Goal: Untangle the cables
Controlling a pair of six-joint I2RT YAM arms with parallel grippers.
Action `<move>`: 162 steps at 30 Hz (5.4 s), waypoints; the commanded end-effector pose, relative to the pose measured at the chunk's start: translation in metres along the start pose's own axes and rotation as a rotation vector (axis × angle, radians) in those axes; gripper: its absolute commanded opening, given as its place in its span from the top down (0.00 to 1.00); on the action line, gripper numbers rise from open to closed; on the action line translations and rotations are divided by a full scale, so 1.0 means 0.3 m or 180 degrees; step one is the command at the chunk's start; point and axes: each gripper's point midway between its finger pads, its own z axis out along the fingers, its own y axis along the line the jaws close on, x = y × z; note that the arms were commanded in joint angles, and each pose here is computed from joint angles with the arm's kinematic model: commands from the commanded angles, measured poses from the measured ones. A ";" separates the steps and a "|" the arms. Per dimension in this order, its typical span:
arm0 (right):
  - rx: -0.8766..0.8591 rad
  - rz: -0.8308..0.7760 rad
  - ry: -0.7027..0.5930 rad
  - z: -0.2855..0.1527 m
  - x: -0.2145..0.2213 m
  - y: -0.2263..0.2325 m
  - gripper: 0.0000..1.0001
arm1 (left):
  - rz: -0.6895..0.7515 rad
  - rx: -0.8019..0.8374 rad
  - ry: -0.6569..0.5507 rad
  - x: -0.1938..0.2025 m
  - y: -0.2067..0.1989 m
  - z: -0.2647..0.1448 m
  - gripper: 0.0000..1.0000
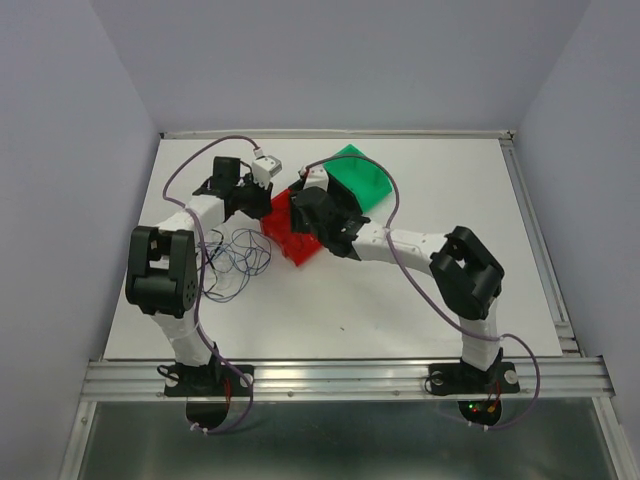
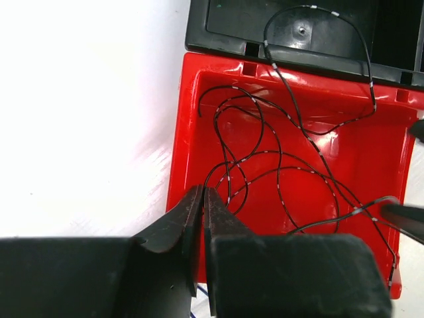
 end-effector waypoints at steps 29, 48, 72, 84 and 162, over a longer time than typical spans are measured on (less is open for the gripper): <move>-0.1341 0.1085 -0.0053 0.174 -0.175 -0.135 0.32 | 0.0407 -0.0330 -0.0448 -0.114 -0.029 -0.065 0.85; -0.1885 0.1017 -0.0062 0.074 -0.202 -0.053 0.99 | 0.0423 -0.0382 -0.0393 -0.106 -0.018 -0.043 0.85; -0.1664 -0.0030 -0.0006 -0.119 -0.035 0.072 0.65 | 0.0848 -0.0854 -0.0948 -0.342 -0.073 -0.435 0.22; -0.1814 -0.0115 -0.0026 -0.281 0.064 0.062 0.48 | 0.1698 -0.0343 0.0217 0.137 -0.127 -0.527 0.16; -0.4525 -0.0696 -0.1506 -0.977 -0.232 0.419 0.14 | 0.1978 -0.0208 -0.2663 -0.684 -0.729 -1.489 1.00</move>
